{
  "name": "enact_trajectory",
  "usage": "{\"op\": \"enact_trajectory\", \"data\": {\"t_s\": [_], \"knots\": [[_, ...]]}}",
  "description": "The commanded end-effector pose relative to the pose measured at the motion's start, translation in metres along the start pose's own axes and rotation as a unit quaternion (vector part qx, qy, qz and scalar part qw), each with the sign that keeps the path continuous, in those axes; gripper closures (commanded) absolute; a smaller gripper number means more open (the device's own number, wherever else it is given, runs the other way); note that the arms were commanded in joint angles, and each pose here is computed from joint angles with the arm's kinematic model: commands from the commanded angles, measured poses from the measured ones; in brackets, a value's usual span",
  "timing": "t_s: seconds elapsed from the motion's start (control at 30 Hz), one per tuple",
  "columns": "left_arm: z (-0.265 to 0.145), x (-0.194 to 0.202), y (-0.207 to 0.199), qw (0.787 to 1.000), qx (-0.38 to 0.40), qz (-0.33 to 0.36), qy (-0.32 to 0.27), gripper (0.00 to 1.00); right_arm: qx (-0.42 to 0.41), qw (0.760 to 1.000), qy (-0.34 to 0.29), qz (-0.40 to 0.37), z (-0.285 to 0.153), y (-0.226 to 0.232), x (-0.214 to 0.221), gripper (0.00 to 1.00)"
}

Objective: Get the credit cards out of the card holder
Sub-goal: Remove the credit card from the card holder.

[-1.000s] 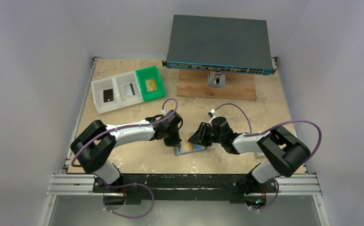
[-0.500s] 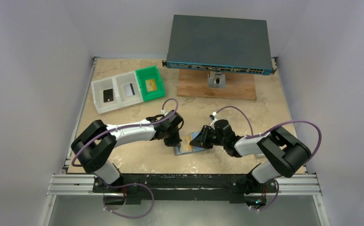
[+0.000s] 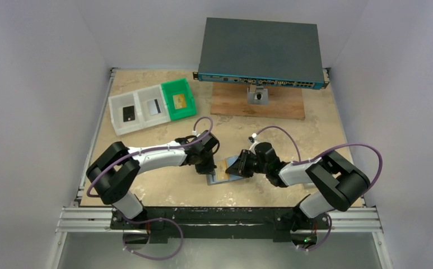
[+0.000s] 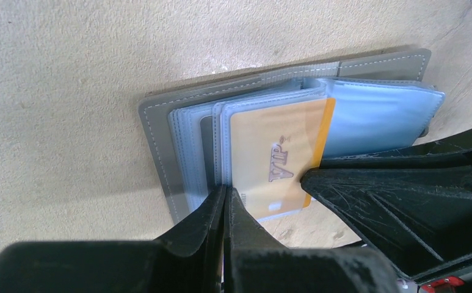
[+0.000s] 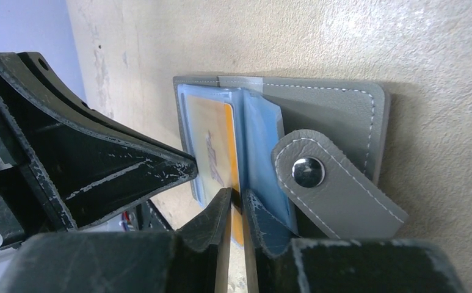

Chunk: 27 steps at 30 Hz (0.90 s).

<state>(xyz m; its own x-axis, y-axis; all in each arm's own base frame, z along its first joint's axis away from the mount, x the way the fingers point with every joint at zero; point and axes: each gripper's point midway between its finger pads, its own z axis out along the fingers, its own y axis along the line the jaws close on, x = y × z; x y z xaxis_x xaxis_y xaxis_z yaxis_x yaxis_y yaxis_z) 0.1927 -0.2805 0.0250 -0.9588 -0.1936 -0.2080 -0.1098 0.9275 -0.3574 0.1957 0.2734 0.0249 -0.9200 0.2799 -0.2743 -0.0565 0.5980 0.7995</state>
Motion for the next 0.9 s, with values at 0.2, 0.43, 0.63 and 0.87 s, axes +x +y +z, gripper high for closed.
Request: {"op": "enact_trajectory", "data": {"t_s": [0.2, 0.43, 0.63, 0.87], "knots": [[0.007, 0.003, 0.037, 0.996, -0.084, 0.017, 0.001, 1.0, -0.012, 0.999, -0.006, -0.029, -0.007, 0.013, -0.007, 1.0], [0.008, 0.003, 0.045, 0.995, -0.095, 0.017, 0.004, 1.0, 0.024, 0.999, -0.023, -0.038, -0.013, 0.002, -0.011, 1.0], [0.009, 0.003, 0.048, 0.995, -0.099, 0.019, 0.006, 1.0, 0.023, 0.999, -0.019, -0.038, -0.012, -0.003, -0.008, 1.0], [0.009, 0.003, 0.047, 0.995, -0.1, 0.019, 0.007, 1.0, -0.016, 1.0, -0.006, -0.025, -0.007, 0.005, -0.001, 0.79]]}}
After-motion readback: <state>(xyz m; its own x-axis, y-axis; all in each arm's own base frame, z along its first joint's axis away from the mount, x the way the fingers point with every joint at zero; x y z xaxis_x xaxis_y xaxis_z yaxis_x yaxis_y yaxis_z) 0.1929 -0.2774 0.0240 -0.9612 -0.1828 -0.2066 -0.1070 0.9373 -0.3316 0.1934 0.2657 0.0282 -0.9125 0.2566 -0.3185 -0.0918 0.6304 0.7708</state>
